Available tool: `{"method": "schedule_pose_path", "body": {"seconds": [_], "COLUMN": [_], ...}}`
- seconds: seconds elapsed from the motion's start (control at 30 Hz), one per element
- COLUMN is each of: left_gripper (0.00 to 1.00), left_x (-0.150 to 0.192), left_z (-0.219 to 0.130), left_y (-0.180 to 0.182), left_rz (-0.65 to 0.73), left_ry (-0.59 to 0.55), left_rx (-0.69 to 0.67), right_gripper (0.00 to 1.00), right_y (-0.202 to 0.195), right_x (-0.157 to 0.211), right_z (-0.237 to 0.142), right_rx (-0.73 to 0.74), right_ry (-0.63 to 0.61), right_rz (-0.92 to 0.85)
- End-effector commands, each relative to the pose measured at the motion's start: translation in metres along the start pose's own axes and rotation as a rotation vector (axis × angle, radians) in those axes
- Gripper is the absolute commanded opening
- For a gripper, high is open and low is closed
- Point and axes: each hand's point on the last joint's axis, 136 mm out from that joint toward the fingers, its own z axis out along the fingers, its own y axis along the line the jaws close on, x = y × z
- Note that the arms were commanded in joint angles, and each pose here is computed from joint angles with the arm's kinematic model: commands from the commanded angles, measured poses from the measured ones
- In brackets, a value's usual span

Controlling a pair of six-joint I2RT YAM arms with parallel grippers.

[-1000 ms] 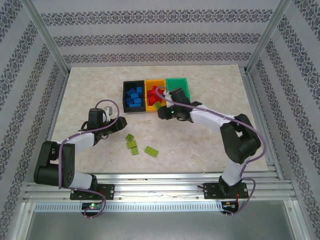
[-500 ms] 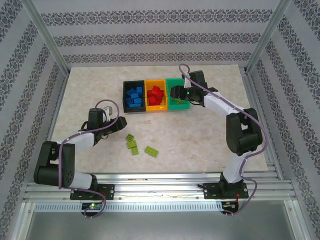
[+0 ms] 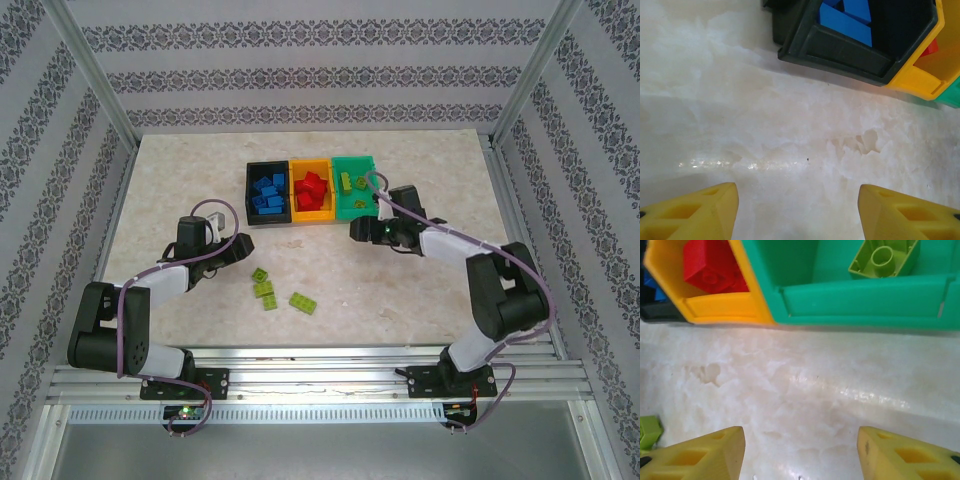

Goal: Sort the legos into containers by color
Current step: Pick up the lego from the center of the table.

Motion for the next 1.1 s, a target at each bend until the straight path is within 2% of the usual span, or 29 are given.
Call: {"method": "schedule_pose_path", "body": {"seconds": [0.0,0.13,0.27,0.5,0.6,0.77,0.93,1.07], "left_gripper": [0.64,0.63,0.63,0.62,0.62,0.60,0.52,0.37], "left_x": [0.021,0.049,0.067,0.077,0.081,0.087,0.089,0.088], "left_z": [0.002,-0.004,-0.014,-0.015,-0.015,-0.008,-0.002,0.003], "left_y": [0.002,0.004,-0.002,-0.014,-0.011,-0.003,-0.002,-0.012], "left_rz": [-0.028,-0.022,0.050,0.202,0.283,0.349,0.367,0.369], "left_ry": [0.054,0.142,0.206,0.264,0.305,0.363,0.389,0.385], "left_rx": [0.003,-0.042,-0.128,-0.273,-0.384,-0.475,-0.495,-0.463], "right_gripper": [0.62,0.62,0.62,0.62,0.62,0.63,0.63,0.63], "right_y": [0.006,-0.003,-0.001,0.006,0.009,0.012,0.013,0.012], "right_x": [0.006,0.020,0.022,0.022,0.019,0.019,0.018,0.018], "right_z": [-0.011,-0.023,-0.028,-0.026,-0.028,-0.032,-0.035,-0.035], "right_rx": [-0.010,0.021,0.009,-0.045,-0.058,-0.067,-0.072,-0.067], "right_ry": [-0.041,-0.085,-0.127,-0.138,-0.147,-0.158,-0.164,-0.170], "right_rz": [-0.076,-0.096,-0.100,-0.081,-0.080,-0.077,-0.078,-0.076]}}
